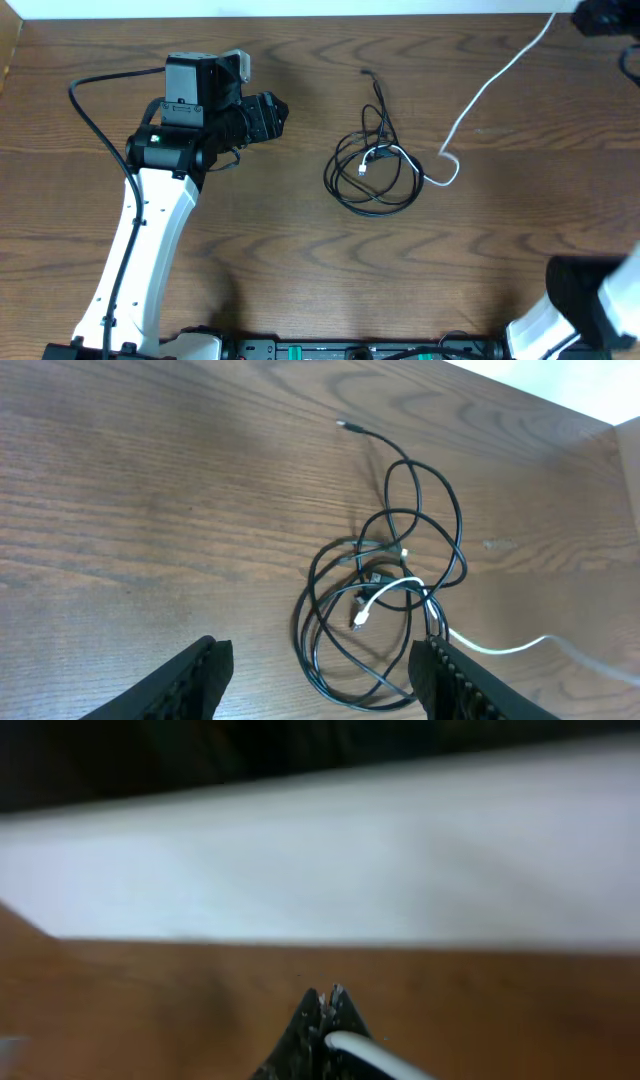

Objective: Untangle cables

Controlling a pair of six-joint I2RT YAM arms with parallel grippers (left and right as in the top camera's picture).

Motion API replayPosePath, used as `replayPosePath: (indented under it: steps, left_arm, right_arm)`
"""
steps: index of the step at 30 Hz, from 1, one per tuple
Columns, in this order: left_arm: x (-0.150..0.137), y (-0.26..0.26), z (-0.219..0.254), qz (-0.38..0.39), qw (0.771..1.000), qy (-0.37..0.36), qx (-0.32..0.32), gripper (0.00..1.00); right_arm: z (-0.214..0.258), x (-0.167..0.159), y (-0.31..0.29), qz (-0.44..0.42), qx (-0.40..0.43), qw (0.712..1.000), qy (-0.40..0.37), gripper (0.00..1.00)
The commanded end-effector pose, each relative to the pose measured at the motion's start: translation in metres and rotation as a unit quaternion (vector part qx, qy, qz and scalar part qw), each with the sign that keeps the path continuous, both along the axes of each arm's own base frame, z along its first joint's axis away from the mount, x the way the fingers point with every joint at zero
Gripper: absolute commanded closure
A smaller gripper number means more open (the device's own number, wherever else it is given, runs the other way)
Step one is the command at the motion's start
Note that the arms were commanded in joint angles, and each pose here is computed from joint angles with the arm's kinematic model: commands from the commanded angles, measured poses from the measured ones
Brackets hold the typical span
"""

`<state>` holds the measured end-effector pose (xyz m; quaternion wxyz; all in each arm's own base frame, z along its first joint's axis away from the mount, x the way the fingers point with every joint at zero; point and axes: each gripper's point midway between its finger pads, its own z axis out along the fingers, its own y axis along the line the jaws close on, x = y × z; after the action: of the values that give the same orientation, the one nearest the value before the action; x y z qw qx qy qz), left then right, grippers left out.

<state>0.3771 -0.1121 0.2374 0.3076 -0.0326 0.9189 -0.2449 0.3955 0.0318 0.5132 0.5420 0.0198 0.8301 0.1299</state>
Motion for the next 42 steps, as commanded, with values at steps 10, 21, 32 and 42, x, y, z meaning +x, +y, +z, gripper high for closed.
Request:
replayPosePath:
  steps: [10,21,32,42]
  left_arm:
    - [0.004,0.005,0.002,0.007,1.000,-0.010,0.017,0.38]
    - [0.004,0.005,0.003,0.007,1.000,-0.011,0.017,0.38]
    - [0.004,0.005,0.003,0.007,1.000,-0.010,0.017,0.37]
    - [0.004,0.005,0.003,0.007,1.000,-0.010,0.017,0.37]
  right_arm:
    - [-0.168,0.040,-0.112,-0.175,-0.073,0.941,0.281,0.99]
    - [-0.283,0.044,-0.222,-0.264,-0.025,0.868,0.419,0.94]
    - [-0.323,0.036,-0.258,-0.230,0.016,0.862,0.452,0.09]
    - [-0.263,0.063,-0.162,-0.002,0.047,0.936,0.348,0.07]
